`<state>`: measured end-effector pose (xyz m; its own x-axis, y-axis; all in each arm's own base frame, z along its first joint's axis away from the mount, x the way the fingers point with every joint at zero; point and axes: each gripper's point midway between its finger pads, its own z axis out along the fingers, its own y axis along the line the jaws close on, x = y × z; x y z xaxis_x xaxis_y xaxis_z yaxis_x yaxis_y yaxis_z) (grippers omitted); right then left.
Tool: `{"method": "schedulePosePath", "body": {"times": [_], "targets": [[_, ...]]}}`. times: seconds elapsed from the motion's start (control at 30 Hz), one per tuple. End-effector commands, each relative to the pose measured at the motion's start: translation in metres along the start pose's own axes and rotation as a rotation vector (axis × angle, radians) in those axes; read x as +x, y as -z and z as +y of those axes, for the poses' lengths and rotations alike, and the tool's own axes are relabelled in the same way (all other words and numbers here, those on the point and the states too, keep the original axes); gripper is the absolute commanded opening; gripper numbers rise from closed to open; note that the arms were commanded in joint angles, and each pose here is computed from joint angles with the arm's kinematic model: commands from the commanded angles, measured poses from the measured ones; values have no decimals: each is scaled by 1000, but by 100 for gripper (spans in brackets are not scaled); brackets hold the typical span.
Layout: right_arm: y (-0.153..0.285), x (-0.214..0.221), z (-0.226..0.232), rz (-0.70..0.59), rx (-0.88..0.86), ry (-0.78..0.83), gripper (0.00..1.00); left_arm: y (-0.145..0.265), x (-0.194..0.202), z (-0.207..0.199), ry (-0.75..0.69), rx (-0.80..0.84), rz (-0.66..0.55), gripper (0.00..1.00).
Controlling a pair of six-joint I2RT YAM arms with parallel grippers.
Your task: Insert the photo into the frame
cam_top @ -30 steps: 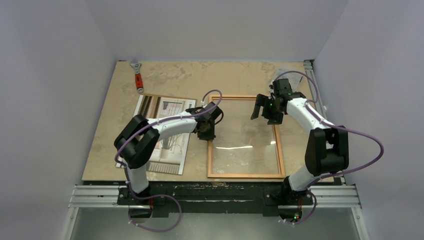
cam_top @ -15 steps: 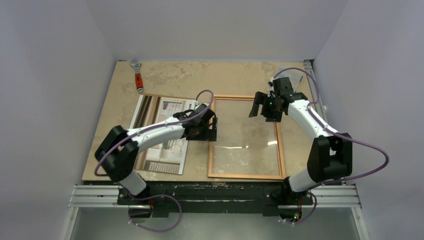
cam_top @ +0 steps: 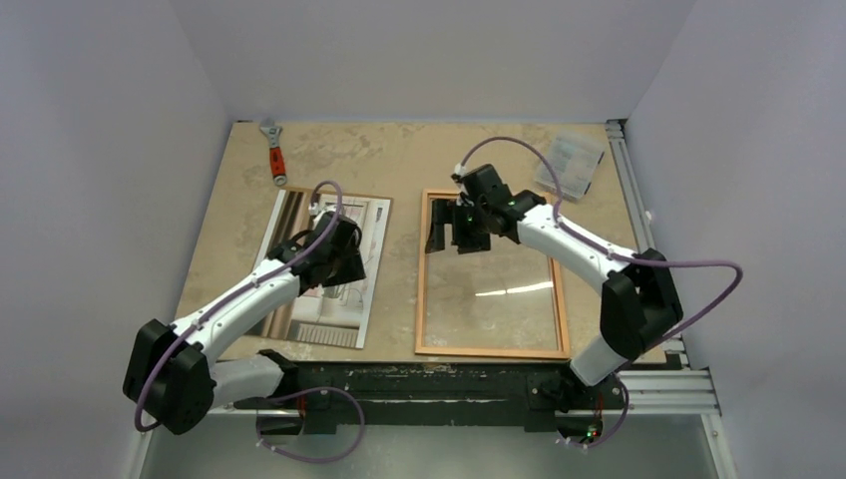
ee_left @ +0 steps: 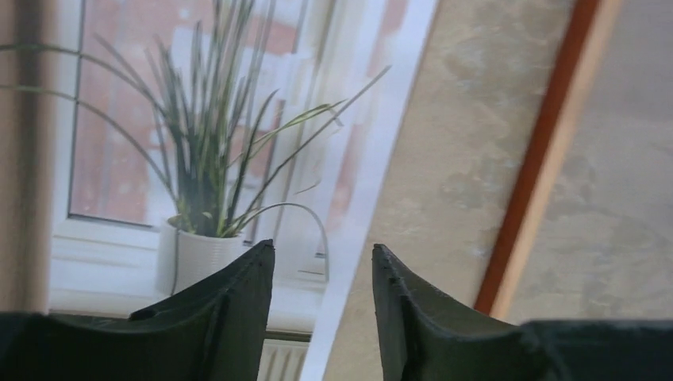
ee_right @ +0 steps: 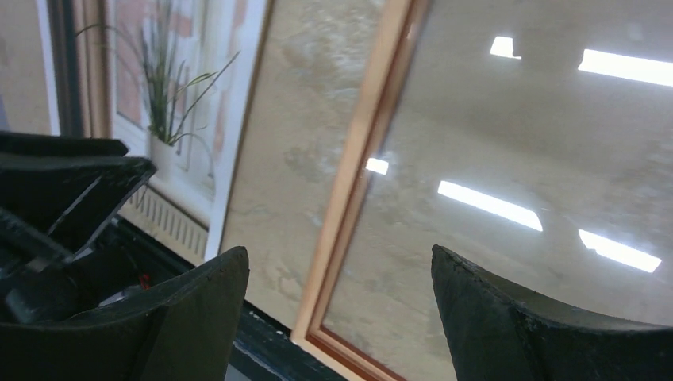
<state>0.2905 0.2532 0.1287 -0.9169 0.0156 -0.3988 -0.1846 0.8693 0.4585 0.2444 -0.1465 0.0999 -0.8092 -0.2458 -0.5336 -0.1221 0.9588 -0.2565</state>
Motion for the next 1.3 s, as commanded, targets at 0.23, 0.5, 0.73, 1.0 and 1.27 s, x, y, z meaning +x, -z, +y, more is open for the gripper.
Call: {"method": "schedulePosePath", "body": {"times": [0.23,0.5,0.73,1.0,1.27], "targets": [[-64,30,108,106,-167,18,83,-34,54,72,14,-341,249,21],[-99,45,106,169,-170,-27,80,-40,57,55,5,-277,314,15],[-108,45,105,181,-165,-41,76,-63,80,24,14,-151,436,13],[-110,44,93,178,-138,-46,71,-74,91,-31,33,68,465,10],[-106,41,77,159,-92,-44,64,-40,54,-32,59,163,299,22]]}}
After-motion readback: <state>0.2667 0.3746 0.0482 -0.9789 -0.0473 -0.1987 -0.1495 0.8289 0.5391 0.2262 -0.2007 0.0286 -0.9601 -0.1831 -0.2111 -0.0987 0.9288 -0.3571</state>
